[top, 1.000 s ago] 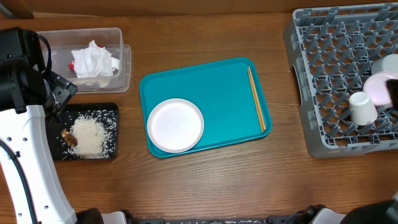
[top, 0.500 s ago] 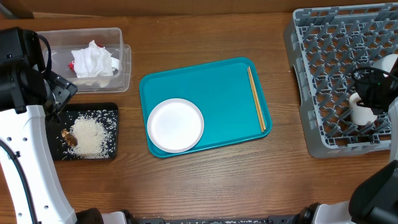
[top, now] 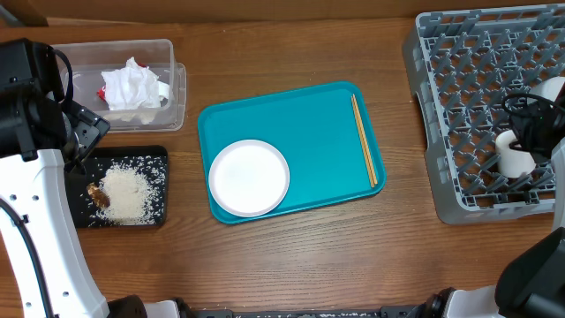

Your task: Sort waste into correct bins and load items into the dishwasher

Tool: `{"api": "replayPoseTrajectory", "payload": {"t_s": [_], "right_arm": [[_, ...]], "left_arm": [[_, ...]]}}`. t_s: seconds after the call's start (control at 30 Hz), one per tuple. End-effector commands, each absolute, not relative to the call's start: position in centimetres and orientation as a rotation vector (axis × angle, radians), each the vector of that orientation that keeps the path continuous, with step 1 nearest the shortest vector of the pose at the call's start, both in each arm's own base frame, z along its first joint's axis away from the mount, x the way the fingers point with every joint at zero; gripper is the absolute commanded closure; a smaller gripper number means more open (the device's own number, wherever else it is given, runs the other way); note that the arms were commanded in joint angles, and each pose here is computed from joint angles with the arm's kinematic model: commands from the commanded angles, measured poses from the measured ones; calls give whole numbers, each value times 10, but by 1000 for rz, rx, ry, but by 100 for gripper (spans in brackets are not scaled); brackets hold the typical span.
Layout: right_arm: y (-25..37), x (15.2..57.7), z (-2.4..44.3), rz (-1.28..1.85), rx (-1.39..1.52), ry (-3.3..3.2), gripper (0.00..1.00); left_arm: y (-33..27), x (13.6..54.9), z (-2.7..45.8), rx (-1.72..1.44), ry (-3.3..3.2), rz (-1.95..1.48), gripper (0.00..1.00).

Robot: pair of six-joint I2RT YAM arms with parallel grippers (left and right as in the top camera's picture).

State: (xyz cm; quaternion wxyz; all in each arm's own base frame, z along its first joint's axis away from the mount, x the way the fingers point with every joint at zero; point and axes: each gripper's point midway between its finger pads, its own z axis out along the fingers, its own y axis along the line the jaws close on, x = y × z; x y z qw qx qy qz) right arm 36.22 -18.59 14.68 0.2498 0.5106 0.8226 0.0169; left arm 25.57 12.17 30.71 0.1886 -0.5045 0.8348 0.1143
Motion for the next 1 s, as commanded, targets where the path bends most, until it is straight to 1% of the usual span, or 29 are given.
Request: {"api": "replayPoseTrajectory", "payload": {"t_s": [0.0, 0.27, 0.33, 0.47, 0.73, 0.9, 0.97], "right_arm": [[-179, 366, 140, 95, 1355, 2284, 96], [-181, 356, 98, 53, 1459, 2377, 96], [-183, 355, 96, 51, 1468, 2380, 96], [-187, 354, 106, 18, 1469, 2368, 96], [-201, 341, 148, -130, 1544, 2333, 96], [-211, 322, 152, -264, 1658, 2278, 96], [-211, 321, 152, -269, 1672, 2272, 96]], "left_arm": [[124, 255, 307, -1447, 2327, 334, 0], [124, 255, 307, -1447, 2327, 334, 0], [124, 255, 307, -1447, 2327, 334, 0], [124, 255, 307, -1447, 2327, 334, 0], [124, 255, 307, -1447, 2327, 334, 0], [124, 255, 307, -1447, 2327, 334, 0], [124, 255, 307, -1447, 2327, 334, 0]]}}
